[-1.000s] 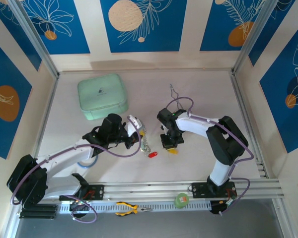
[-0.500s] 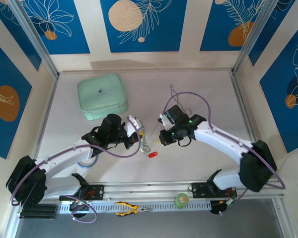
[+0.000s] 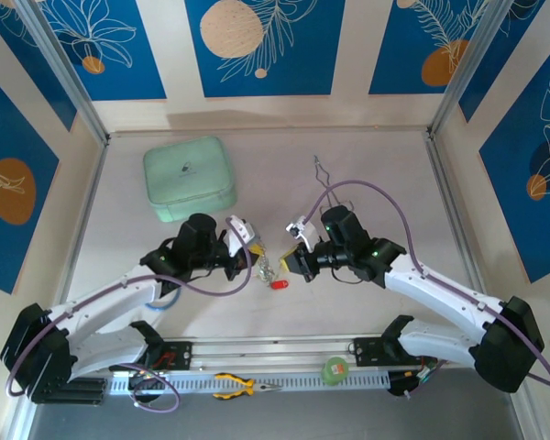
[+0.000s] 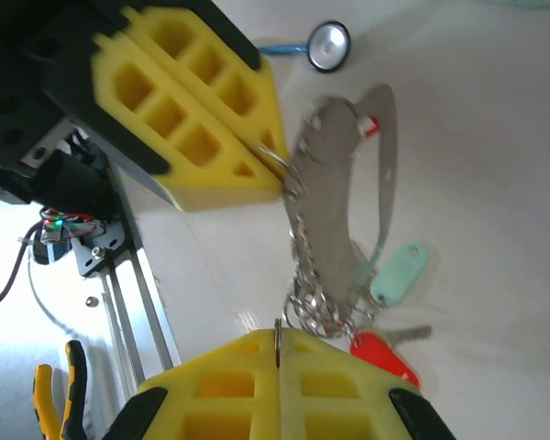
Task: Put the keys on the keyring
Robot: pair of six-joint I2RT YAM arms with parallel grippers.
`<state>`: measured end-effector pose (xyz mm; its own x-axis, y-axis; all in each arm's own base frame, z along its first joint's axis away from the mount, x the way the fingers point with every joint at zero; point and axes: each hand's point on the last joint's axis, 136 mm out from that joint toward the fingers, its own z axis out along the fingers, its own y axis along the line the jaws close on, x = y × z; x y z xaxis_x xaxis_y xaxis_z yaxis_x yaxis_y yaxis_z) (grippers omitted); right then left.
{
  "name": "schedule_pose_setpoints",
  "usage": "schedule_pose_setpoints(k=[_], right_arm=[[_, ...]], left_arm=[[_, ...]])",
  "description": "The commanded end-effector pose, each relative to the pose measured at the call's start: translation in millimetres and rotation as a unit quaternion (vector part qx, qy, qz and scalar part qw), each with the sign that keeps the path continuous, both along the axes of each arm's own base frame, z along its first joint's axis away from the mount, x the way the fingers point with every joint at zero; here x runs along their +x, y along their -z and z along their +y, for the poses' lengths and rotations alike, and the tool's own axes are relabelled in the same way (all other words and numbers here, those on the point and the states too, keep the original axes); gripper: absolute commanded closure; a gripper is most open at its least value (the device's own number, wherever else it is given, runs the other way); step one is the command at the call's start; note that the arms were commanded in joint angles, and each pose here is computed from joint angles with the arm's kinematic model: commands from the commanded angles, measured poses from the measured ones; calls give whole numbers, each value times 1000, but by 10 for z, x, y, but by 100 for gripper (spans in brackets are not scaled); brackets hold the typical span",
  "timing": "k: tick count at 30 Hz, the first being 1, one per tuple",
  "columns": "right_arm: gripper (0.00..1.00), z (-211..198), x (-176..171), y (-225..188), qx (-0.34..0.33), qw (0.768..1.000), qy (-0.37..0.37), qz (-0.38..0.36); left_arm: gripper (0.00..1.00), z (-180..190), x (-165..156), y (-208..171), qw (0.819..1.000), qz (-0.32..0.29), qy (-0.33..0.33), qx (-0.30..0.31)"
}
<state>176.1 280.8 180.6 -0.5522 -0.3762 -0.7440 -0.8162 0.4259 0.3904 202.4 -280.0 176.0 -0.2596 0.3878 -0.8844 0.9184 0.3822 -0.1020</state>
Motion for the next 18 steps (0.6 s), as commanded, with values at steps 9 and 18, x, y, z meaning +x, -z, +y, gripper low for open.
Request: schedule_pose_setpoints(k=[9, 18], right_arm=[[100, 200, -40, -57, 2, 993, -34, -110], [100, 207, 49, -33, -12, 991, -18, -134]], left_arm=[[100, -56, -35, -113, 980, -198, 30, 2], [100, -69, -16, -103, 973, -229, 28, 5]])
